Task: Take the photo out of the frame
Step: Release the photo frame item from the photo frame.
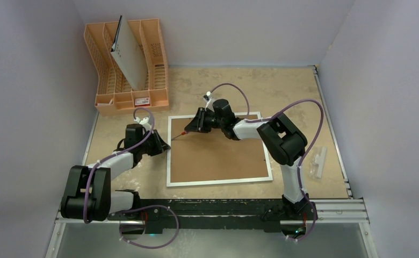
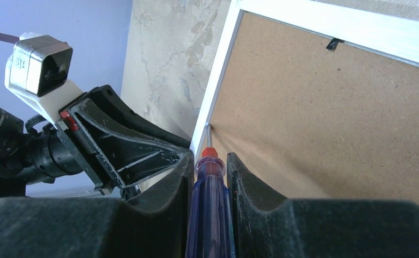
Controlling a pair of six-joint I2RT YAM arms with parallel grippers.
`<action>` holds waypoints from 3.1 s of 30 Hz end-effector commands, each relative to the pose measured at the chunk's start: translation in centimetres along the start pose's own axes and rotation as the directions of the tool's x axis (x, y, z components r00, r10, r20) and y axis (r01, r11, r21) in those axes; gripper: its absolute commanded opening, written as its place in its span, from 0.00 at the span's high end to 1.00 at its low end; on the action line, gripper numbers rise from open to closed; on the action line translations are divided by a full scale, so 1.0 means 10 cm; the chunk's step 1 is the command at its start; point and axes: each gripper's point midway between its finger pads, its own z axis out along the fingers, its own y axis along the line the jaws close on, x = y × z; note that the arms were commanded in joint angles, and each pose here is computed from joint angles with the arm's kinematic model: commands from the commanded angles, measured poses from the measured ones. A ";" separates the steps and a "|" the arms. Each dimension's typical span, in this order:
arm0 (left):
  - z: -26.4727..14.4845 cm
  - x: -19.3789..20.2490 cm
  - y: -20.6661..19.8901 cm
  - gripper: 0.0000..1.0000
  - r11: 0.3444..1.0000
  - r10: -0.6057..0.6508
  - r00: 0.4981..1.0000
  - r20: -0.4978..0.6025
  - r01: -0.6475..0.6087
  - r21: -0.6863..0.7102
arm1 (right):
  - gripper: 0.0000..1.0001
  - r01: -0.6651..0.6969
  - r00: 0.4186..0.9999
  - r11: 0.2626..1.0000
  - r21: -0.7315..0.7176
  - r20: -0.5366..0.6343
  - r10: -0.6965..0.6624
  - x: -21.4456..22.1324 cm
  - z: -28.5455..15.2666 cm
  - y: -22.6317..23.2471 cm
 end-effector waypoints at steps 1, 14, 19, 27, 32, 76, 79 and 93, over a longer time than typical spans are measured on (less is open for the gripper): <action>0.01 0.32 0.18 0.95 0.999 0.003 0.996 -0.094 -0.008 -0.047 | 1.00 -0.062 0.991 0.998 0.011 -0.116 0.063 0.45 0.14 -0.06; 0.00 0.30 0.17 0.99 0.999 0.021 0.996 -0.087 -0.024 -0.037 | 1.00 0.060 0.995 0.991 0.118 -0.091 -0.049 0.34 0.18 0.10; 0.01 0.30 0.17 1.00 0.999 0.028 0.996 -0.086 -0.031 -0.031 | 1.00 0.151 0.985 0.974 0.167 -0.111 -0.133 0.27 0.22 0.22; 0.00 0.29 0.17 1.00 0.999 0.027 0.996 -0.081 -0.030 -0.039 | 1.00 0.250 0.966 0.934 0.257 -0.132 -0.222 0.37 0.32 0.44; 0.00 0.29 0.17 1.00 0.999 0.025 0.996 -0.081 -0.029 -0.041 | 1.00 0.245 0.968 0.914 0.322 -0.140 -0.210 0.44 0.35 0.51; -0.02 0.28 0.19 1.00 0.998 0.024 0.997 -0.071 -0.028 -0.052 | 1.00 0.317 0.943 0.861 0.398 -0.040 -0.329 0.03 0.06 0.88; -0.02 0.27 0.19 1.00 0.998 0.025 0.997 -0.070 -0.028 -0.052 | 1.00 0.242 0.966 0.905 0.351 0.005 -0.260 -0.03 -0.11 0.80; -0.02 0.27 0.17 1.00 0.999 0.024 0.997 -0.071 -0.027 -0.045 | 1.00 0.074 0.997 0.987 0.143 0.019 -0.078 0.46 -0.48 0.68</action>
